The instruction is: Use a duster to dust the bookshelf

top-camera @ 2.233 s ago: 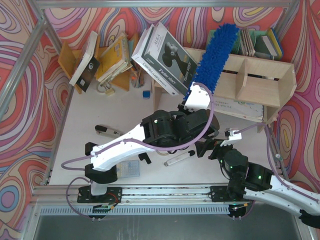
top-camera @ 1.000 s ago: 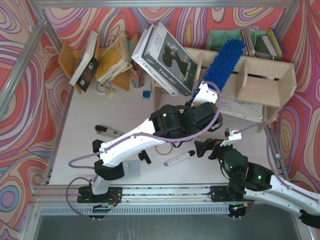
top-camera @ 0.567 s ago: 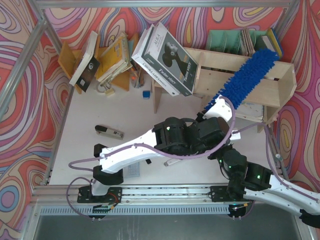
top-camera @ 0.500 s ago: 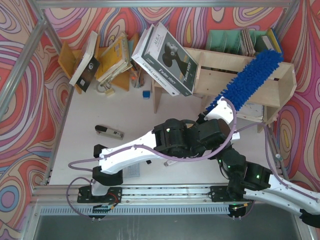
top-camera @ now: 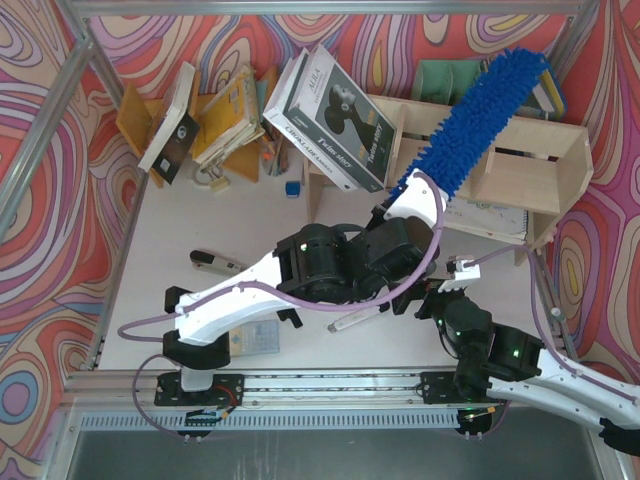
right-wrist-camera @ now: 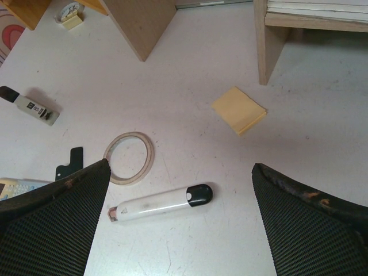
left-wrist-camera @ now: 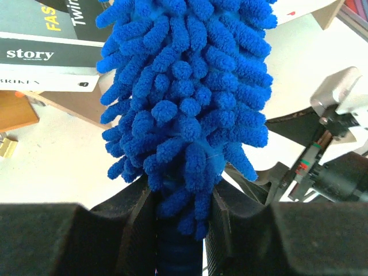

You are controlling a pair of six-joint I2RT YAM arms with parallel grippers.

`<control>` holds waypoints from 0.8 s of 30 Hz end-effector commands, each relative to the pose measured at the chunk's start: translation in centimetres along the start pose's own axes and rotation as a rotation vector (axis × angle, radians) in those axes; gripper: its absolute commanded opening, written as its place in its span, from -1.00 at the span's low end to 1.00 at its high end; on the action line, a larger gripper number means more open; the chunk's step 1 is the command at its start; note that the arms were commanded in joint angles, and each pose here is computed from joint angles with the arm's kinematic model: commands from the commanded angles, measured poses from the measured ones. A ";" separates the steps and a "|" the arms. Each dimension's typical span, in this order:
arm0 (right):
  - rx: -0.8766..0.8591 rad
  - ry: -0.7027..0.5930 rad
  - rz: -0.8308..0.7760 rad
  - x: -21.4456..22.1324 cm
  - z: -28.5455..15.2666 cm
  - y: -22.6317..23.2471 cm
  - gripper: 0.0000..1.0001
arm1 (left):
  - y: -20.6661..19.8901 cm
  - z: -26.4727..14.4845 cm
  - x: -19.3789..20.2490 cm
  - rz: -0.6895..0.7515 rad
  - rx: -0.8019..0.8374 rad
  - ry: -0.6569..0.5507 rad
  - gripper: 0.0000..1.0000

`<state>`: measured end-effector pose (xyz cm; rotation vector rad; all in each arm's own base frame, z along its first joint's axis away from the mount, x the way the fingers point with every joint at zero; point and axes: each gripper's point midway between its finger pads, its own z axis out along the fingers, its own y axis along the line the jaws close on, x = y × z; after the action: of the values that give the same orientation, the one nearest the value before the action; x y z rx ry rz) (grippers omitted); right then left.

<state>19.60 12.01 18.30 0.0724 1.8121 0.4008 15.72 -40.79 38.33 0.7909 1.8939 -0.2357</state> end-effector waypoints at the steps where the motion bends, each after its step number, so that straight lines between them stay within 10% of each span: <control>1: 0.022 -0.007 0.005 -0.1 0.0 -0.4 0.97 | 1.3 0.7 -1.0 -0.046 -0.024 -0.019 -1.00; 24: 0.020 -0.005 0.003 0.0 0.0 -0.4 0.97 | -2.1 3.9 0.2 -0.038 0.155 0.067 -1.00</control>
<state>19.60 12.02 18.28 0.0743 1.8130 0.4018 17.52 -43.23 33.66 0.8949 2.0280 -0.2785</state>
